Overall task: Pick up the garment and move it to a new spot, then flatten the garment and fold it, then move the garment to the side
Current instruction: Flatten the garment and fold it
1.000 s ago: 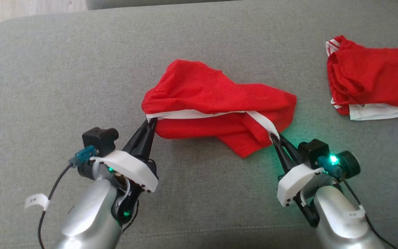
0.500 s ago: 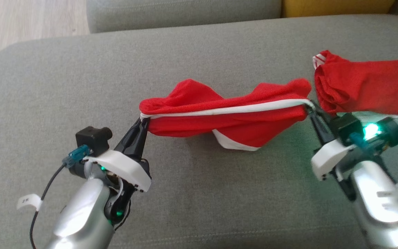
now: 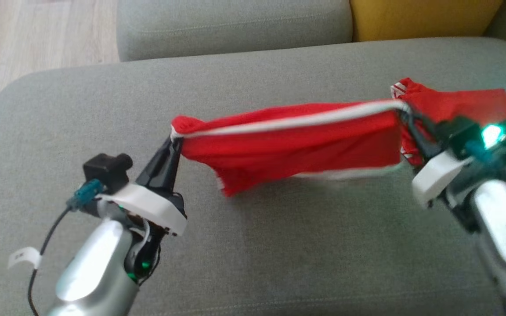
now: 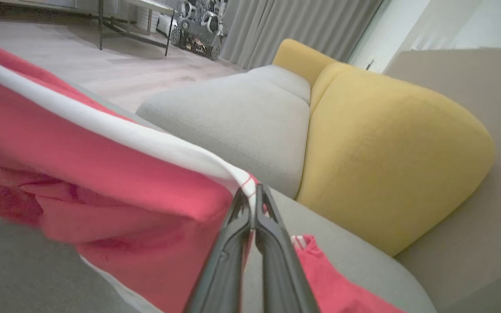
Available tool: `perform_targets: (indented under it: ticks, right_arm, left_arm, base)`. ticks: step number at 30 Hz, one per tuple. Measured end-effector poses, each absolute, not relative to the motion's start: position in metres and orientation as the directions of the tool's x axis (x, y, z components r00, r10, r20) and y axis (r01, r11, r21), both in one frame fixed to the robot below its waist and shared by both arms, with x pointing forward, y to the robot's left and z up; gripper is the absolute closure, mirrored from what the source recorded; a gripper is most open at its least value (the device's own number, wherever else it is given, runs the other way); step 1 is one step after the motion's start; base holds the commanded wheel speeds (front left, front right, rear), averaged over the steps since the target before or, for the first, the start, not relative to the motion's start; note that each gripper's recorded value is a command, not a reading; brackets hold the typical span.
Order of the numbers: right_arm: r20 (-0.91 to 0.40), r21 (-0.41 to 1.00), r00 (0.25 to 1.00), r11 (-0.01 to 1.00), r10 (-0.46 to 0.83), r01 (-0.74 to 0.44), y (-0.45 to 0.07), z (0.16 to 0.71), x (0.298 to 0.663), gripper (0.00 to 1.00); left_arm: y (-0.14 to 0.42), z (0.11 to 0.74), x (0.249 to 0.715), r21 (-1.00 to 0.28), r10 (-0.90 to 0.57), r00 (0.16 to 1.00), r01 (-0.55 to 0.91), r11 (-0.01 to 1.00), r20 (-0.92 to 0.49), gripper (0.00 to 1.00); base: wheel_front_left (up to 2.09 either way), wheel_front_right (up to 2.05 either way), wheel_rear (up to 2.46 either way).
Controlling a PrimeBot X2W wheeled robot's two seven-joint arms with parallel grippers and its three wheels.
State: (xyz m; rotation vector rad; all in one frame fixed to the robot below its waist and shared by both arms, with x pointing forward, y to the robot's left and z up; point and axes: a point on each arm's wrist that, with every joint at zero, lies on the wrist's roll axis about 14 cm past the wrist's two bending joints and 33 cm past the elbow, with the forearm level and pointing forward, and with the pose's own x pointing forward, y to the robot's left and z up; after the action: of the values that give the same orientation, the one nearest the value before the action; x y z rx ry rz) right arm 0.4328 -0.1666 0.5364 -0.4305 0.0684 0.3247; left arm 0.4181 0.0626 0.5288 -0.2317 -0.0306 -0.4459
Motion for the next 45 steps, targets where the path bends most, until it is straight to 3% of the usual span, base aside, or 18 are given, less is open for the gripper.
perform_targets:
  ticks: [6, 10, 14, 23, 28, 35, 38, 45]
  right_arm:
    - [0.005, -0.484, 0.952, 0.834, 0.306, -0.265, -0.172, 0.603, 0.445, 1.0]
    - [0.016, -0.503, 0.952, 0.825, 0.304, -0.255, -0.173, 0.615, 0.444, 1.0]
    - [0.007, -0.479, 0.951, 0.835, 0.311, -0.27, -0.17, 0.614, 0.442, 1.0]
    - [-0.126, -0.416, 0.937, 0.84, 0.326, -0.348, -0.166, 0.562, 0.447, 1.0]
    - [-0.115, -0.438, 0.93, 0.822, 0.349, -0.363, -0.157, 0.567, 0.481, 1.0]
    - [0.024, -0.513, 0.927, 0.8, 0.375, -0.31, -0.139, 0.605, 0.551, 1.0]
    - [0.024, -0.513, 0.925, 0.799, 0.379, -0.314, -0.134, 0.589, 0.569, 1.0]
    - [-0.198, -0.433, 0.902, 0.791, 0.384, -0.432, -0.123, 0.48, 0.556, 1.0]
  left_arm:
    - [0.069, 0.563, 0.42, -0.182, -0.402, 0.899, 0.431, 0.884, 0.175, 1.0]
    - [0.074, 0.588, 0.422, -0.174, -0.373, 0.895, 0.419, 0.891, 0.245, 1.0]
    - [0.076, 0.601, 0.422, -0.174, -0.363, 0.889, 0.418, 0.892, 0.279, 1.0]
    - [0.079, 0.566, 0.434, -0.204, -0.383, 0.911, 0.408, 0.89, 0.152, 1.0]
    - [0.084, 0.548, 0.464, -0.178, -0.395, 0.915, 0.403, 0.898, 0.081, 1.0]
    - [0.103, 0.594, 0.544, -0.127, -0.322, 0.924, 0.352, 0.928, 0.205, 1.0]
    - [0.106, 0.586, 0.563, -0.127, -0.313, 0.929, 0.341, 0.931, 0.198, 1.0]
    - [0.1, 0.499, 0.547, -0.14, -0.343, 0.939, 0.339, 0.93, -0.004, 1.0]
  base:
    - [0.0, 0.0, 0.0]
    - [0.0, 0.0, 0.0]
    - [0.0, 0.0, 0.0]
    - [0.0, 0.0, 0.0]
    - [0.0, 0.0, 0.0]
    - [0.0, 0.0, 0.0]
    - [0.0, 0.0, 0.0]
    - [0.0, 0.0, 0.0]
